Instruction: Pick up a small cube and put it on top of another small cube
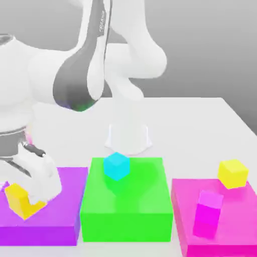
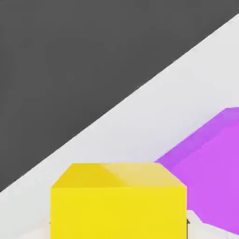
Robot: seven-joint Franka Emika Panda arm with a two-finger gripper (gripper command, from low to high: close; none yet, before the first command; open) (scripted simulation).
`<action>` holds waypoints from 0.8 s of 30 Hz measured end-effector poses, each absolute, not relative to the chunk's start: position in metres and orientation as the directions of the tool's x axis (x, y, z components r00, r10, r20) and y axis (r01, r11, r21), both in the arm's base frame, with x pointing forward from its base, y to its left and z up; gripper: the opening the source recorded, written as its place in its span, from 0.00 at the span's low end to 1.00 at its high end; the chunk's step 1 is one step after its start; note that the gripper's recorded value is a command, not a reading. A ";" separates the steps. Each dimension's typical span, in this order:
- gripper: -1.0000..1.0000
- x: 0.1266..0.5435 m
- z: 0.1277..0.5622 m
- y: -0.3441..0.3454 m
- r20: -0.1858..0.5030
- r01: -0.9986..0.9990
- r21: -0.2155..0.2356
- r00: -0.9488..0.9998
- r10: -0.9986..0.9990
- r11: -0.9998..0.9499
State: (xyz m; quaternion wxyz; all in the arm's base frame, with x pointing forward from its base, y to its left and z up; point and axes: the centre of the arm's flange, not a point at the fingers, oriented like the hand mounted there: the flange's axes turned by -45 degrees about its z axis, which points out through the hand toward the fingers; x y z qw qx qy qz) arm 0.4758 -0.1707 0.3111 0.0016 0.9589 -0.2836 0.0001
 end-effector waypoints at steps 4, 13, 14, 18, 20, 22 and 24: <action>0.00 0.446 0.331 -0.135 0.001 -0.472 0.003 0.881 -0.472 -0.881; 0.00 0.366 0.351 -0.069 0.000 -0.305 -0.001 0.952 -0.305 -0.952; 0.00 0.357 0.352 -0.062 0.000 -0.284 -0.002 0.959 -0.284 -0.959; 0.00 0.320 0.348 -0.039 0.000 -0.202 -0.005 0.979 -0.202 -0.979; 0.00 0.312 0.336 -0.033 -0.001 -0.181 -0.005 0.984 -0.181 -0.984; 0.00 0.311 0.316 -0.032 -0.001 -0.175 -0.004 0.985 -0.175 -0.985; 0.00 0.310 0.295 -0.032 0.000 -0.174 -0.003 0.985 -0.174 -0.985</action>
